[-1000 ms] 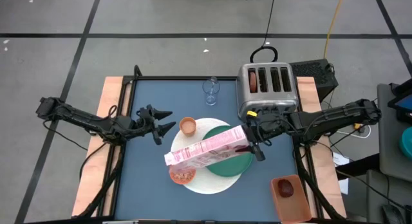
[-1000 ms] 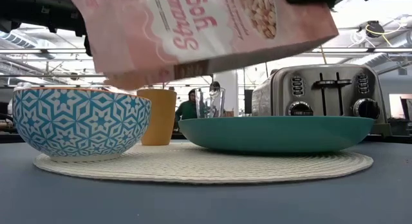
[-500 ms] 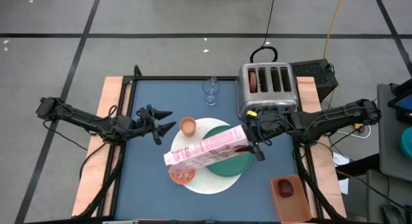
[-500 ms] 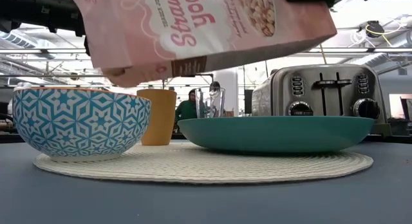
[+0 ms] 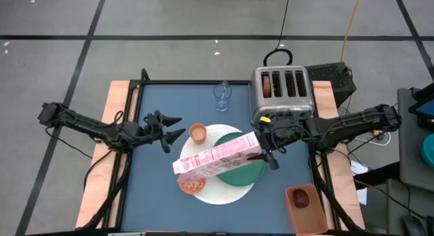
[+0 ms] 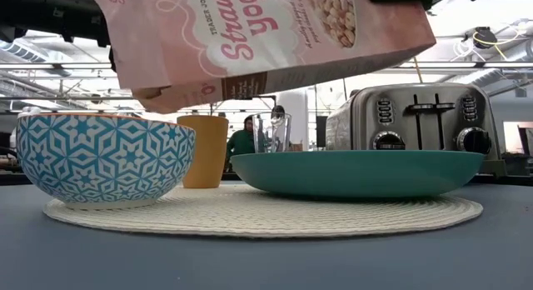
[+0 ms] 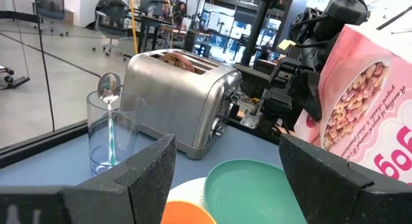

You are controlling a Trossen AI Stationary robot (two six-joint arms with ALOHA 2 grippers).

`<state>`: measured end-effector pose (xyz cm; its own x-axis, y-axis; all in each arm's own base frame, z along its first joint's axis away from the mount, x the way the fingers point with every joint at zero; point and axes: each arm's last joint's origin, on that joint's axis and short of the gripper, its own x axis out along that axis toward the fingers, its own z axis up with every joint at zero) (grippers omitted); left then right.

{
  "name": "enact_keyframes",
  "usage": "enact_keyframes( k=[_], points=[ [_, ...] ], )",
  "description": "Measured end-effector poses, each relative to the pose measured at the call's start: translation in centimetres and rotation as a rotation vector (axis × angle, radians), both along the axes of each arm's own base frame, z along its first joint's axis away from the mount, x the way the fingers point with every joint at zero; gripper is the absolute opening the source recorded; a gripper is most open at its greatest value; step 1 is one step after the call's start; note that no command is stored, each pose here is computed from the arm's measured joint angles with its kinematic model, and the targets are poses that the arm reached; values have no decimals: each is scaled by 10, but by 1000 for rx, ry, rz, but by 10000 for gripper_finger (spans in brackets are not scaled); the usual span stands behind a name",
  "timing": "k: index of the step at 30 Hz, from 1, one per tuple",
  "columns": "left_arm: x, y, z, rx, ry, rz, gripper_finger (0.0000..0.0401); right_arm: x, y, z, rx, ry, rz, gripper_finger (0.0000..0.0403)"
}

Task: Arrange a breakfast setting
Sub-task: Pour the cereal from the orange cereal box into the orange bowl

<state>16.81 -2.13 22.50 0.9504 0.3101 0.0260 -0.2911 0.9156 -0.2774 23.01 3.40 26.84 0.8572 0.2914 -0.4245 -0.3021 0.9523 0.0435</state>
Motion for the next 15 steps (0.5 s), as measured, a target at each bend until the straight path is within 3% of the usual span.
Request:
enact_keyframes(
  k=[15],
  points=[
    [0,0,1,-2,-9,-2,278,-16,-2,21,8,-109,-16,212]
  ],
)
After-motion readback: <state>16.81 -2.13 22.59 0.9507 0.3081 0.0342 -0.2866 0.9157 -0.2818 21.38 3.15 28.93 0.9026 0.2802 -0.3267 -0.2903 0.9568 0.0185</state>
